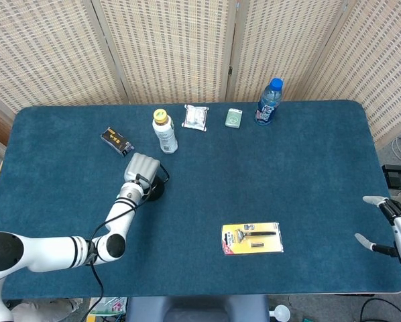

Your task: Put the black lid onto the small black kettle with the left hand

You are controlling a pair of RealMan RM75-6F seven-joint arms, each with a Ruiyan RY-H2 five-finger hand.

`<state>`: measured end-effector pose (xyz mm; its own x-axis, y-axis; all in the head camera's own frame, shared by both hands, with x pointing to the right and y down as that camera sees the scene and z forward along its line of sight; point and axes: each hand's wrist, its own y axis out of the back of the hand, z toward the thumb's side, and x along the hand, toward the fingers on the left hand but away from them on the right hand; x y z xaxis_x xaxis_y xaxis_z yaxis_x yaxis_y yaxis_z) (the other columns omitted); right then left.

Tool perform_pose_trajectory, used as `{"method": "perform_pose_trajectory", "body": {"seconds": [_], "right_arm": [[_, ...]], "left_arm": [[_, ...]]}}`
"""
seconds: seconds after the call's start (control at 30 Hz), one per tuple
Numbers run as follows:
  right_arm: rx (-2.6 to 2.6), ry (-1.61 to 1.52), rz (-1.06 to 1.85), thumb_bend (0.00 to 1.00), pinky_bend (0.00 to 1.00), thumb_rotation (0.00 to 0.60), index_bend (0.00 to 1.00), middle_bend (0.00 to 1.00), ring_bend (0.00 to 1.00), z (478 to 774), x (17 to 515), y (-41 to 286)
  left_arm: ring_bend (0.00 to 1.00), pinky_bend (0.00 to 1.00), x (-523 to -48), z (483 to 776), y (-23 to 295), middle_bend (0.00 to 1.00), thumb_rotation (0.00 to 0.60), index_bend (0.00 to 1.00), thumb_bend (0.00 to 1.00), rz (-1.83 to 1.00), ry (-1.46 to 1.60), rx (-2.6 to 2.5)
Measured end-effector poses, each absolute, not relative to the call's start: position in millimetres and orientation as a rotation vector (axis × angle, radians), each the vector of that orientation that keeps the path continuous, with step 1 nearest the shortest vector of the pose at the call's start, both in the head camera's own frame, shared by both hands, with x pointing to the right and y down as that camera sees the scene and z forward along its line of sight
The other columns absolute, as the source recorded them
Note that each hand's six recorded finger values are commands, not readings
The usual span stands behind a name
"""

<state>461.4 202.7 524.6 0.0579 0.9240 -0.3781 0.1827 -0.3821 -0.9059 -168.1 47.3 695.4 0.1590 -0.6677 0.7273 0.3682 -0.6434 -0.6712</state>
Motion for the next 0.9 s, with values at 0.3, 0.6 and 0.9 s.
{"method": "perform_pose_trajectory", "body": {"seconds": [0.3, 0.6, 0.9], "right_arm": [[-1.654, -1.128, 1.378, 0.09, 0.39, 0.600, 0.28, 0.30, 0.27, 523.6, 462.1, 202.5], [-1.653, -1.136, 1.377, 0.09, 0.39, 0.600, 0.29, 0.30, 0.27, 522.2, 463.2, 202.7], [-1.653, -1.136, 1.382, 0.09, 0.39, 0.600, 0.29, 0.30, 0.27, 522.3, 463.9, 202.5]], "left_arm": [[0.96, 1.00, -164.9, 696.8, 49.1, 1.00, 0.600, 0.41, 0.14, -1.611, 0.282, -1.625], [0.96, 1.00, -161.9, 699.8, 52.7, 1.00, 0.600, 0.40, 0.14, -1.605, 0.276, -1.648], [0.96, 1.00, -162.4, 701.2, 52.3, 1.00, 0.600, 0.37, 0.14, -1.607, 0.279, -1.645]]}}
